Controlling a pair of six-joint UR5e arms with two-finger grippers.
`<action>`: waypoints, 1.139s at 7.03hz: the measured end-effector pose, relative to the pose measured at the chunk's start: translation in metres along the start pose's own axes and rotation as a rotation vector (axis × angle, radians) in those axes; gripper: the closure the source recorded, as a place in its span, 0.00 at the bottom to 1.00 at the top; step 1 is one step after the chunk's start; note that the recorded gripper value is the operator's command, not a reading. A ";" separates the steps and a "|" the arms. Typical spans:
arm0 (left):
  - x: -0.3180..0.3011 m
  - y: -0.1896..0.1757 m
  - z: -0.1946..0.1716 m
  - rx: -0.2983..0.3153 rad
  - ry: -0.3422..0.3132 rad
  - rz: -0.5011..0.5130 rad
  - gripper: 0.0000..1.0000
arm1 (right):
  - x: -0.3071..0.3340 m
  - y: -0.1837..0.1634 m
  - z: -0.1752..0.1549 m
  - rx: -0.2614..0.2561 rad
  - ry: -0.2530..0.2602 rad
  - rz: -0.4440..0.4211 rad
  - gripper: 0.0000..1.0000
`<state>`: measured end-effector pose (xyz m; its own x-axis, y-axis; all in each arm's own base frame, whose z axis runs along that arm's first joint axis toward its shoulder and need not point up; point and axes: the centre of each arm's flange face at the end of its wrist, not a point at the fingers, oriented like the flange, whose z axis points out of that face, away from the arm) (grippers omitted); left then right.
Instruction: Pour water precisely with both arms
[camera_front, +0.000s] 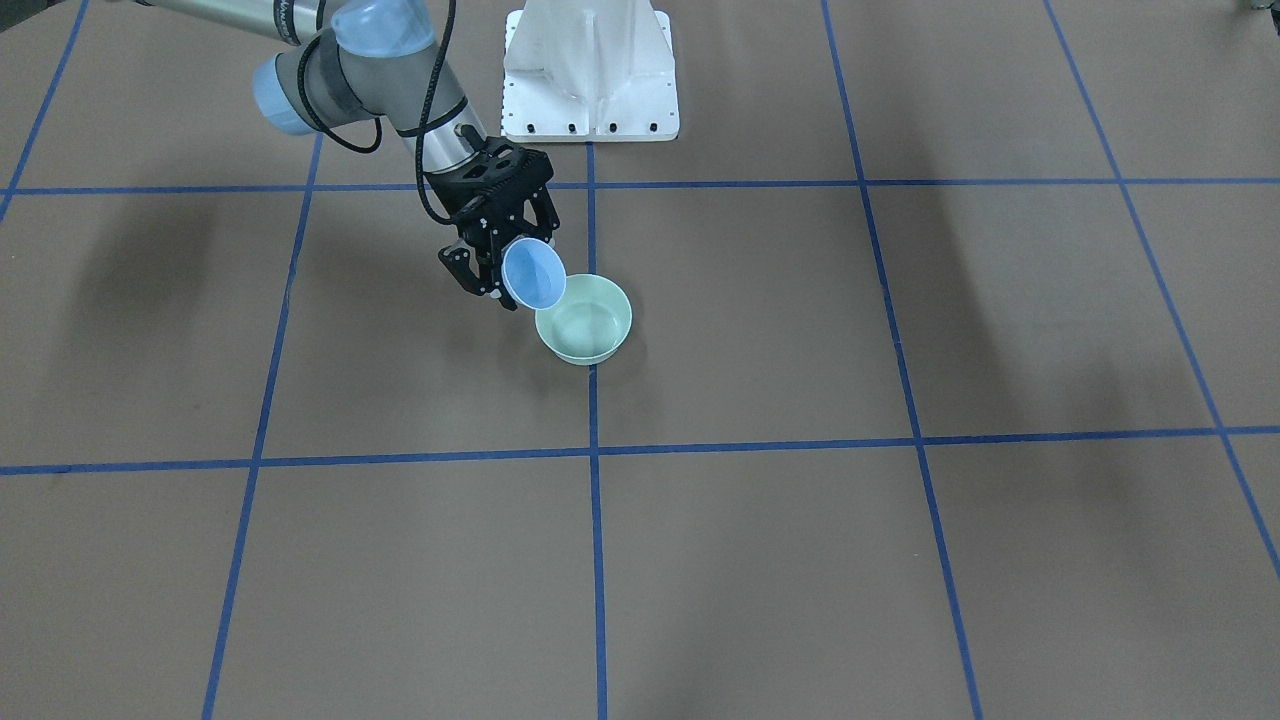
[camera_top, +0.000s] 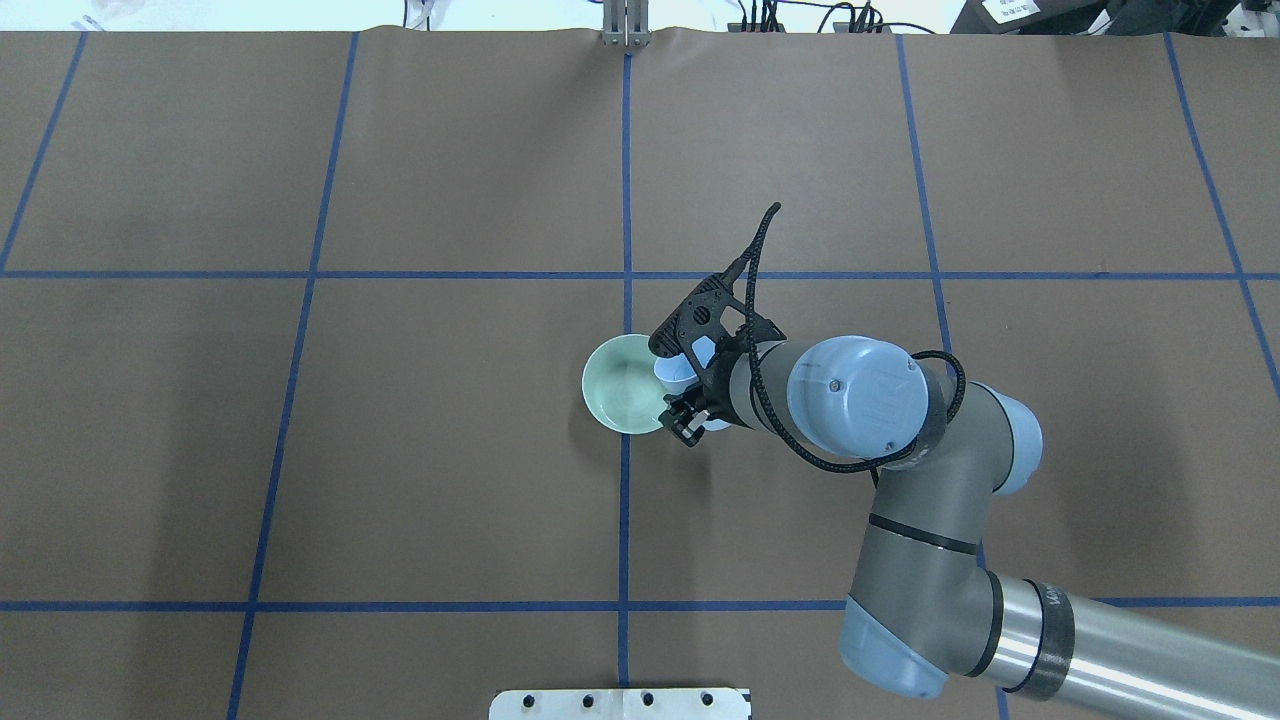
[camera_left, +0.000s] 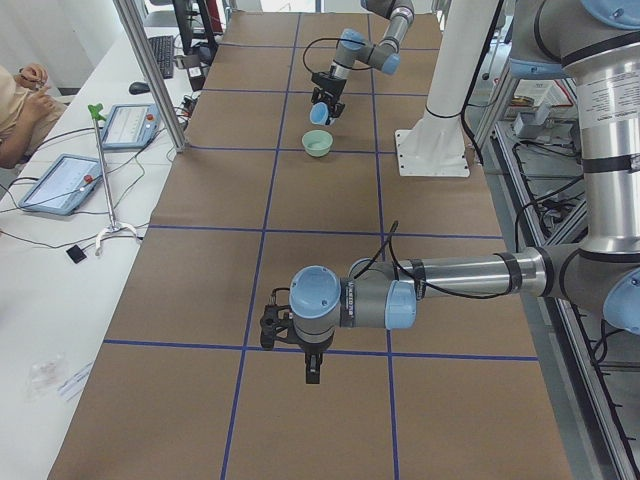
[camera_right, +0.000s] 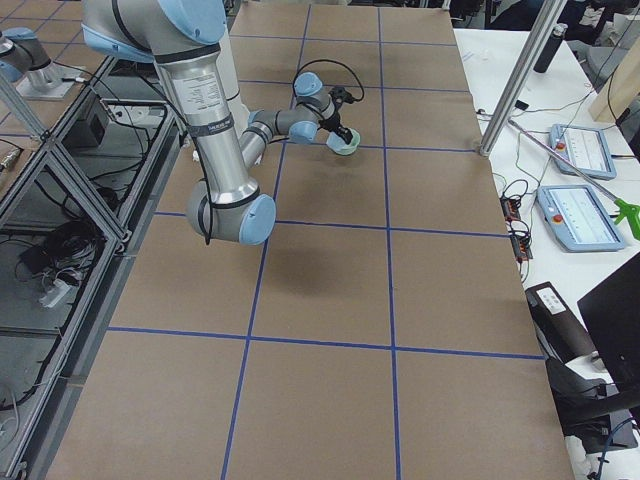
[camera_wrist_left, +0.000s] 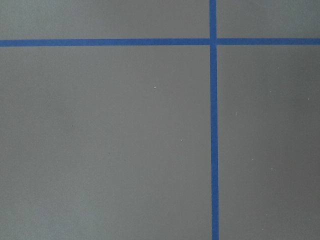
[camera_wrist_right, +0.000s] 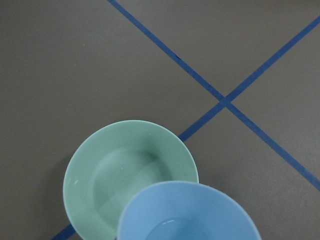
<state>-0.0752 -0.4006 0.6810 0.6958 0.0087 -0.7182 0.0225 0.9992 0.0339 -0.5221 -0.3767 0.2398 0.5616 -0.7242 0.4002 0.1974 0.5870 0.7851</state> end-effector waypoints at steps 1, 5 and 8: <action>-0.001 0.001 0.000 -0.001 0.000 -0.001 0.00 | -0.006 -0.008 -0.003 -0.037 0.016 -0.002 1.00; -0.003 0.006 0.003 -0.007 0.000 -0.008 0.00 | -0.023 -0.027 -0.015 -0.141 0.042 -0.004 1.00; -0.005 0.008 0.002 -0.006 0.000 -0.014 0.00 | -0.033 -0.033 -0.017 -0.212 0.017 0.011 1.00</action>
<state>-0.0771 -0.3925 0.6865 0.6954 -0.0054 -0.7186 0.0280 0.9994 0.0195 -0.5329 -0.3661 0.1925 0.5778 -0.7124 0.3983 0.3554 0.6589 0.6630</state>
